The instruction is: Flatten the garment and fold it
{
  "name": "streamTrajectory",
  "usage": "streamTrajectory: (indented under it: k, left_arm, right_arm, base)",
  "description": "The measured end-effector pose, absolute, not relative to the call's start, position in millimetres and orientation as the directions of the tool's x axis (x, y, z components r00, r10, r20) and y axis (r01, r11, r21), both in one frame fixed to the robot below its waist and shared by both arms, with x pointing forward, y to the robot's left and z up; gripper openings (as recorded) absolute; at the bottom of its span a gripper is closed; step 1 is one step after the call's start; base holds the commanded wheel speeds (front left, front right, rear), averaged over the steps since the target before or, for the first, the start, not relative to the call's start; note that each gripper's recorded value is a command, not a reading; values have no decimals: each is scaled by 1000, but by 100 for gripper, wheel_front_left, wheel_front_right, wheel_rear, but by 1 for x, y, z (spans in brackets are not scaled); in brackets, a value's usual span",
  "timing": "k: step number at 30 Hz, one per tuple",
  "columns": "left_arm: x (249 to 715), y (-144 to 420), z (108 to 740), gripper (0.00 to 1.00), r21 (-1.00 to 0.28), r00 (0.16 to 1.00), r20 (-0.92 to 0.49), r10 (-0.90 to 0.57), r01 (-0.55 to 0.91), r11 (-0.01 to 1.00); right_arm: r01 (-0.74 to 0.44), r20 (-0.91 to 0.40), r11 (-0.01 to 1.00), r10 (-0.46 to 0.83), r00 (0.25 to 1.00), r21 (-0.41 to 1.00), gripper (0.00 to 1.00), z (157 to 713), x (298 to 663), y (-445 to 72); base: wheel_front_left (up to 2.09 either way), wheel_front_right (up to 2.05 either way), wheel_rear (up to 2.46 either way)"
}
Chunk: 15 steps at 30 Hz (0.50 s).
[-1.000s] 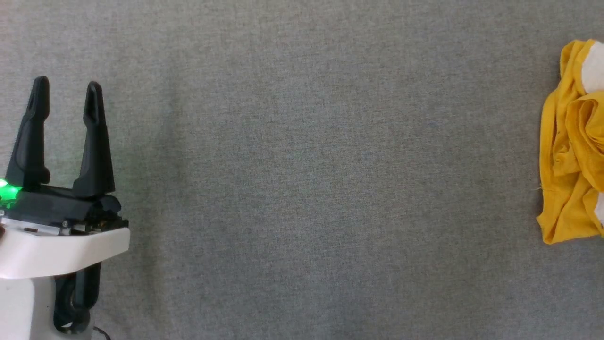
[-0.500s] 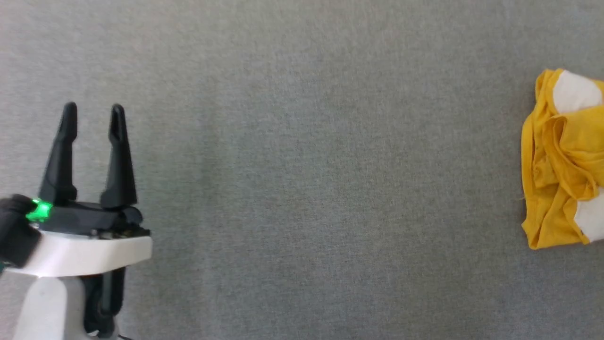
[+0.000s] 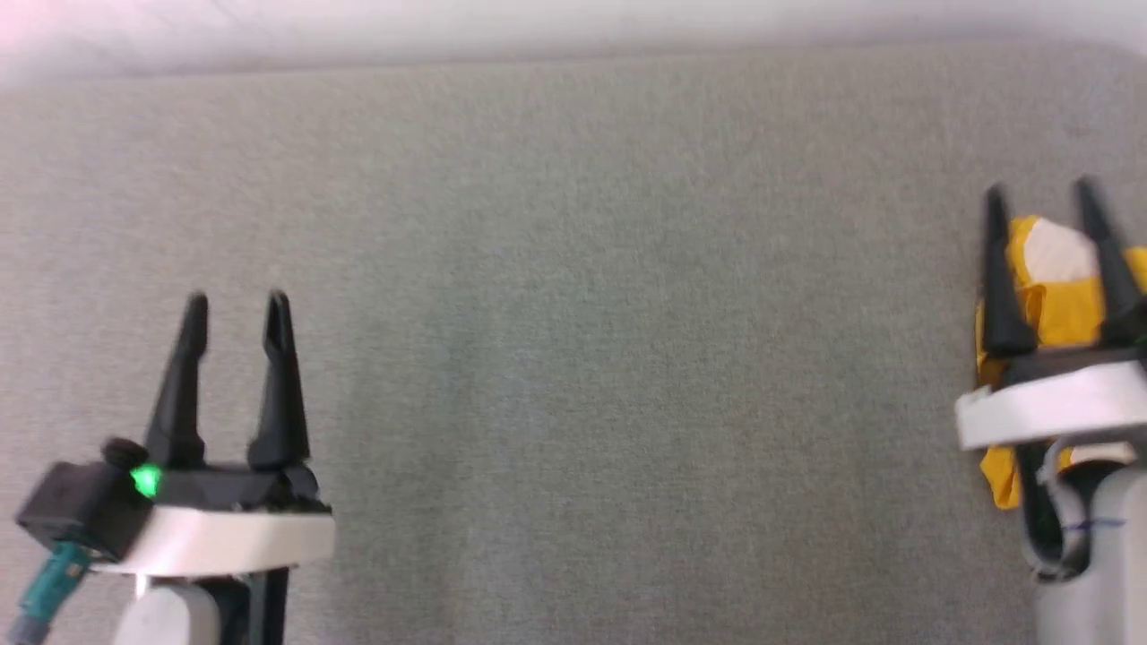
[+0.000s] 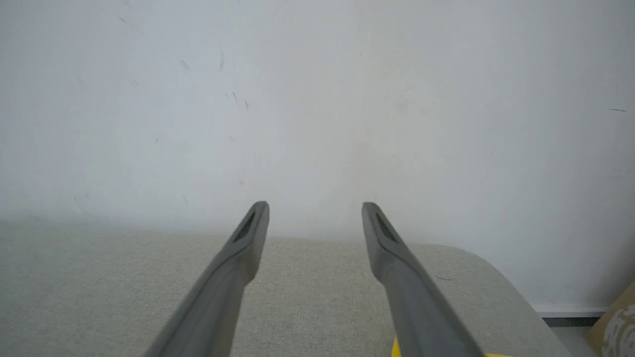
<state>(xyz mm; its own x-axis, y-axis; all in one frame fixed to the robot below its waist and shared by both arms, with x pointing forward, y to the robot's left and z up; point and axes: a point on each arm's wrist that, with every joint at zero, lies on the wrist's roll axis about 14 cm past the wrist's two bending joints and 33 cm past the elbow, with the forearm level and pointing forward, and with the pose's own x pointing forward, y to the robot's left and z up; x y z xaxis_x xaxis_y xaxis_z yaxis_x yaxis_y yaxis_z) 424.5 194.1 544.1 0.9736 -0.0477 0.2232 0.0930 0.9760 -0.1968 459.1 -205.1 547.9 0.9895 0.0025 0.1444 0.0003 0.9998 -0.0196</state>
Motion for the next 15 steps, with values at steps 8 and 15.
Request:
streamTrajectory:
  k: [8,15]
  left_arm:
    - [389,200,545,100,-209,979,205,-2,46,977]
    - [362,205,540,100,-212,983,183,33,6,977]
  right_arm:
    - [-67,94,997,63,994,48,100,532,427,-182]
    - [-84,95,996,80,992,35,100,528,403,-176]
  base:
    - [0,0,0]
    - [0,0,0]
